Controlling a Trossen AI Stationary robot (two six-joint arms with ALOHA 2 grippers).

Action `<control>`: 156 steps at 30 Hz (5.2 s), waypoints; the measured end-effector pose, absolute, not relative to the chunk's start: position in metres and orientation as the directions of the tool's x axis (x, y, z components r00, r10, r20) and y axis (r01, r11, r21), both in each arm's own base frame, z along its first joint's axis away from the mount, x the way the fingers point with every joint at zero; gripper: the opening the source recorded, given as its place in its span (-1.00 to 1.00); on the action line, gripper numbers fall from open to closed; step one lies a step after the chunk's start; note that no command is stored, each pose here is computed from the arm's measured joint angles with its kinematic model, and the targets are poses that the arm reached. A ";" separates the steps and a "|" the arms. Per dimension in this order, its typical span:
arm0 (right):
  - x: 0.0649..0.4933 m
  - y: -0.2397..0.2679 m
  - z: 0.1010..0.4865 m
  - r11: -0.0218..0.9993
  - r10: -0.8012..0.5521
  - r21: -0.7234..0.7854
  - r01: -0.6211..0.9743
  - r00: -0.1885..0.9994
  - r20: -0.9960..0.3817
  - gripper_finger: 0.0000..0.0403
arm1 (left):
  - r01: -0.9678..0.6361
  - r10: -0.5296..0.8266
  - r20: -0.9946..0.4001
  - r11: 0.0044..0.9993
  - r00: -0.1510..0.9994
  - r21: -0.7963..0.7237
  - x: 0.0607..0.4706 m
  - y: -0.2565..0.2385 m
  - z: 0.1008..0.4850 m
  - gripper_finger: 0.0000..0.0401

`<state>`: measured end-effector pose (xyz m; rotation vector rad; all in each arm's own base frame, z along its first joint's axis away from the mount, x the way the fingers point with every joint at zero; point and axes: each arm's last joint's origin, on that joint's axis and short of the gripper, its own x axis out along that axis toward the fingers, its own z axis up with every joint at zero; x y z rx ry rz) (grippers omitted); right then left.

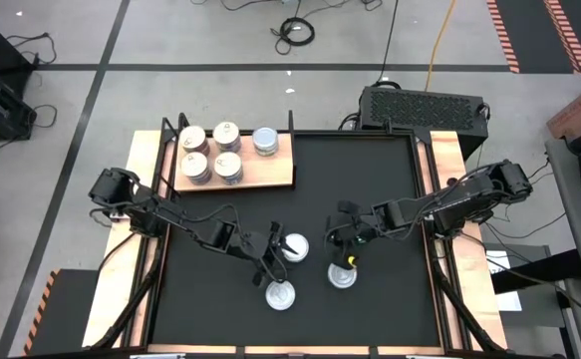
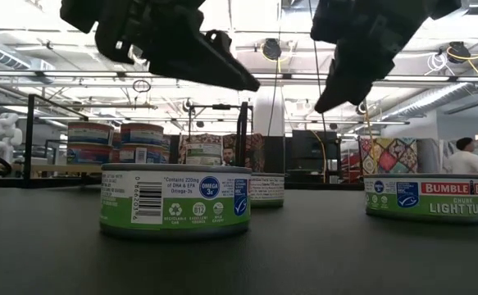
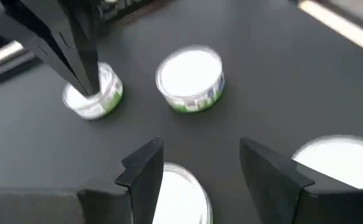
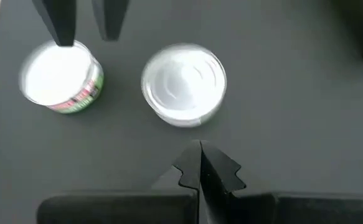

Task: Stack canned seafood by type on shelf
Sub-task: Put the green tuna can on the bottom right of the shelf

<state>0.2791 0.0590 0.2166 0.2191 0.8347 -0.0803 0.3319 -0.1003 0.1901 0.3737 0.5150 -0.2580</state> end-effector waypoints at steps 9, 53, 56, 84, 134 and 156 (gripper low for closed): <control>0.282 0.061 0.220 0.977 0.027 0.168 0.132 0.701 -0.713 -1.00 | 0.369 -0.158 -0.580 0.891 0.799 0.266 0.333 -0.101 0.176 0.05; 0.286 0.061 0.223 0.986 0.031 0.144 0.089 0.738 -0.674 -1.00 | 0.322 0.022 -0.681 0.869 0.732 0.375 0.342 -0.090 0.129 -0.99; 0.286 0.061 0.223 0.986 0.031 0.141 0.088 0.737 -0.675 -1.00 | 0.322 0.024 -0.678 0.867 0.735 0.380 0.342 -0.091 0.131 -0.99; 0.286 0.061 0.222 0.986 0.030 0.139 0.089 0.732 -0.681 -1.00 | 0.269 0.095 -0.643 0.855 0.760 0.443 0.323 -0.084 0.182 -1.00; 0.285 0.061 0.221 0.990 0.033 0.121 0.069 0.727 -0.685 -1.00 | -0.123 0.426 -0.612 0.872 0.666 0.474 0.272 0.084 0.190 -1.00; 0.285 0.061 0.221 0.990 0.033 0.121 0.069 0.728 -0.685 -1.00 | -0.108 0.406 -0.640 0.886 0.653 0.452 0.274 0.097 0.174 -1.00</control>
